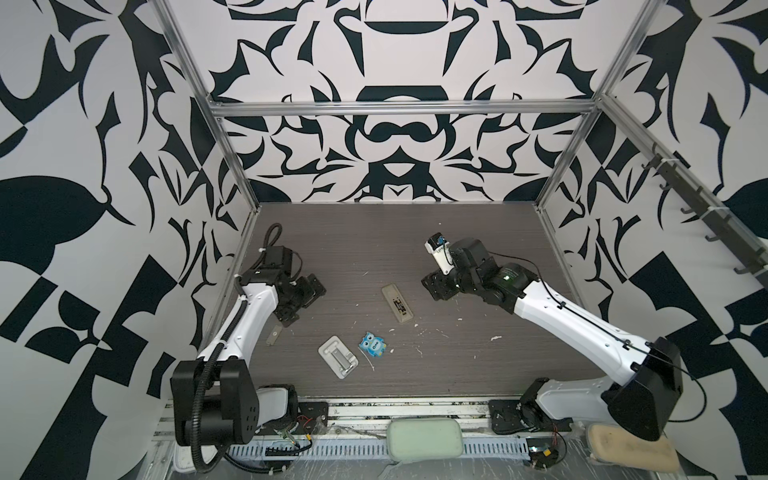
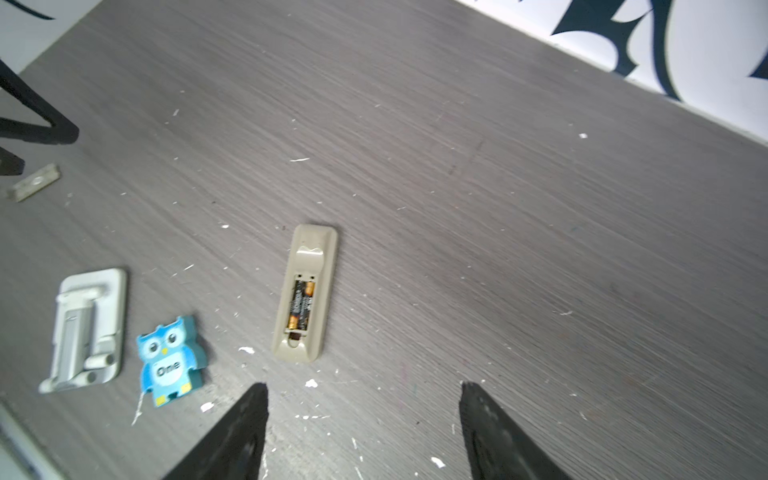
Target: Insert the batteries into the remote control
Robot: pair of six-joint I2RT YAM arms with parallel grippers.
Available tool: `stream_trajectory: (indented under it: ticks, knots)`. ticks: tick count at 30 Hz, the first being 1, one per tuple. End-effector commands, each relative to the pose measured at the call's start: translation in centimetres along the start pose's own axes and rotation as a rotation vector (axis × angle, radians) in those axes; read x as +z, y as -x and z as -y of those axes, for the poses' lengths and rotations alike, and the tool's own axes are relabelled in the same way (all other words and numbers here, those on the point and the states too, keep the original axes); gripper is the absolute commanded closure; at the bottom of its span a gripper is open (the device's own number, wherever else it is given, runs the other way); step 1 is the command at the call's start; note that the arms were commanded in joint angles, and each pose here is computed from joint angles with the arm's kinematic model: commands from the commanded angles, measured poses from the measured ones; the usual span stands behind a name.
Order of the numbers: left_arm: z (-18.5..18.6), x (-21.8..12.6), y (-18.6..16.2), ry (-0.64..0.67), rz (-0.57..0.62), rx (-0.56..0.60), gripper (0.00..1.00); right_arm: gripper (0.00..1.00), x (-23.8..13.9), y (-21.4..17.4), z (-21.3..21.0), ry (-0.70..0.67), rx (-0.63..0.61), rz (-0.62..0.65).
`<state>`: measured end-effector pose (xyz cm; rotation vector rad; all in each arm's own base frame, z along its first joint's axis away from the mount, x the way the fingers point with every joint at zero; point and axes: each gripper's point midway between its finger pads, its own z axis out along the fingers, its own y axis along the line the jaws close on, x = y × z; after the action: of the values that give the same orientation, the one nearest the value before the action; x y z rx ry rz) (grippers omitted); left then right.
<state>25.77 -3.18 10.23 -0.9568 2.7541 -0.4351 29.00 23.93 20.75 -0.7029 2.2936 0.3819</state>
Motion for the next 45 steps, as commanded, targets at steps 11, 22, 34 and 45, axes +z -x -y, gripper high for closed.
stream_trajectory:
  ticks: [11,22,34,45]
  knots:
    - [-8.8,-0.8,3.6,0.107,0.009,-0.335,0.06,0.24,-1.1,2.6,-0.9,0.044,0.001,0.059]
    - [-9.4,3.8,6.1,0.058,-0.054,-0.347,0.00,0.25,-0.6,2.3,-1.4,0.074,0.033,0.055]
    - [-9.2,5.7,2.6,-0.021,-0.114,-0.414,0.00,0.25,-1.1,2.9,-1.3,0.064,0.028,0.064]
    - [-8.1,5.8,-0.7,-0.043,-0.134,-0.413,0.01,0.26,-0.9,2.9,-1.4,0.074,0.015,0.064]
